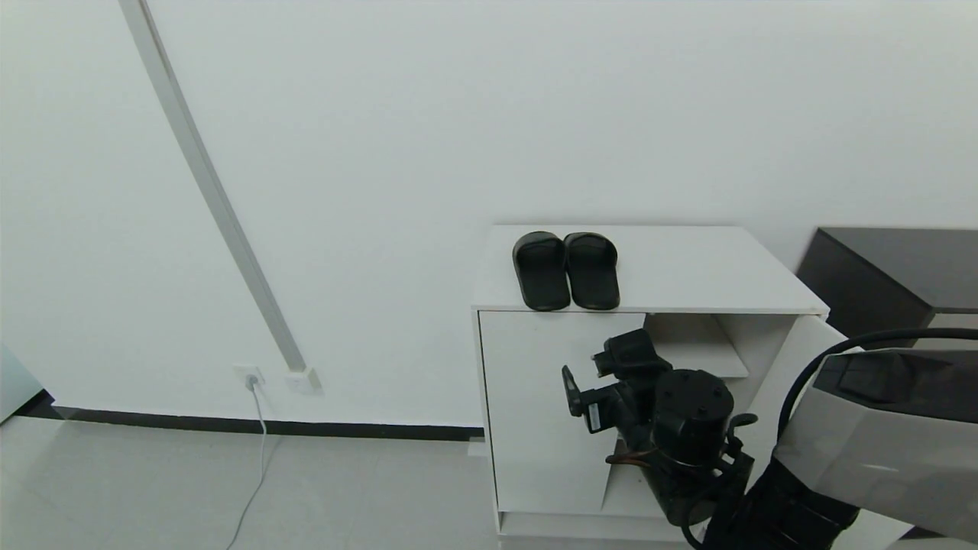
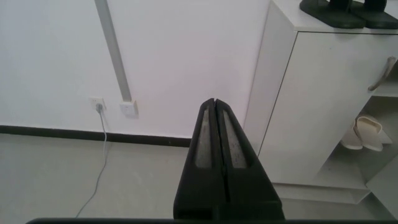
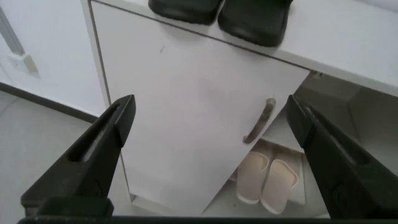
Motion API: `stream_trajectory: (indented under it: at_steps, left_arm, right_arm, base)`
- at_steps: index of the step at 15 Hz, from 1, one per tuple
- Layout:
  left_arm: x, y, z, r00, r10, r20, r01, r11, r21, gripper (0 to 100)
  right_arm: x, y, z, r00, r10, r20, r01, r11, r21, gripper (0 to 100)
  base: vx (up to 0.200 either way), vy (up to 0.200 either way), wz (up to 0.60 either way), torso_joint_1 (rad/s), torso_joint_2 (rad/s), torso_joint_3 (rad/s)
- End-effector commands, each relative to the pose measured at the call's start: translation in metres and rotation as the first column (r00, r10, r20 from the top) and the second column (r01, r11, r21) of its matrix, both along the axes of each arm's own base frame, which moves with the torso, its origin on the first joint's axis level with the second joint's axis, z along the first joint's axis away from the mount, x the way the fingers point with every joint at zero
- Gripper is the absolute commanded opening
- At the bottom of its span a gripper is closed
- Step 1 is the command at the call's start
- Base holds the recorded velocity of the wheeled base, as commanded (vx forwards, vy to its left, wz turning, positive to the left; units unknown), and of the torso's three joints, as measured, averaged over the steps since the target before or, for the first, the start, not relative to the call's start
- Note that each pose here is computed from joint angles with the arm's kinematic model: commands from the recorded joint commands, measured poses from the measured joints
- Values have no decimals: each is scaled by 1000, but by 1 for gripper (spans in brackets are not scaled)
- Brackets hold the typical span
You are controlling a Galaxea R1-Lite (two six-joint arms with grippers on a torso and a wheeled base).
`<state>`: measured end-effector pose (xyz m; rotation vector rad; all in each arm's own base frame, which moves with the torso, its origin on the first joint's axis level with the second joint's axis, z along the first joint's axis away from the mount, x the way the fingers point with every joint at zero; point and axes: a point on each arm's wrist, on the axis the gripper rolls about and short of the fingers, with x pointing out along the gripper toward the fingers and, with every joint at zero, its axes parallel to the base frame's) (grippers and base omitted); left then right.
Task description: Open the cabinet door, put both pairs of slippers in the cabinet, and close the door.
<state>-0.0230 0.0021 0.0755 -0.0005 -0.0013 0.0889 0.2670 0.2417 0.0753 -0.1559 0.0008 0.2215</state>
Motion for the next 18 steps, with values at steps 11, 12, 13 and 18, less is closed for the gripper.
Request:
stream_trajectory:
  at_steps: [11, 12, 13, 18]
  left_arm:
    - [0, 0, 0, 1000, 0, -1, 0, 1000, 2, 0]
    - [0, 0, 0, 1000, 0, -1, 0, 1000, 0, 0]
    - [0, 0, 0, 1000, 0, -1, 0, 1000, 0, 0]
    - [0, 0, 0, 1000, -1, -1, 1, 1000, 0, 0]
  right_arm:
    - [-6, 19, 161, 976, -42, -212, 87, 975, 203, 100]
    - [-6, 20, 166, 977, -42, -209, 86, 974, 208, 100]
    - [-4, 21, 166, 976, -50, -210, 94, 974, 205, 100]
    - [2, 26, 143, 964, -75, -256, 124, 976, 181, 100]
  base:
    - [0, 0, 0, 0, 0, 0]
    - [0, 0, 0, 0, 0, 0]
    - [0, 0, 0, 0, 0, 0]
    - [80, 0, 0, 2, 2, 0]
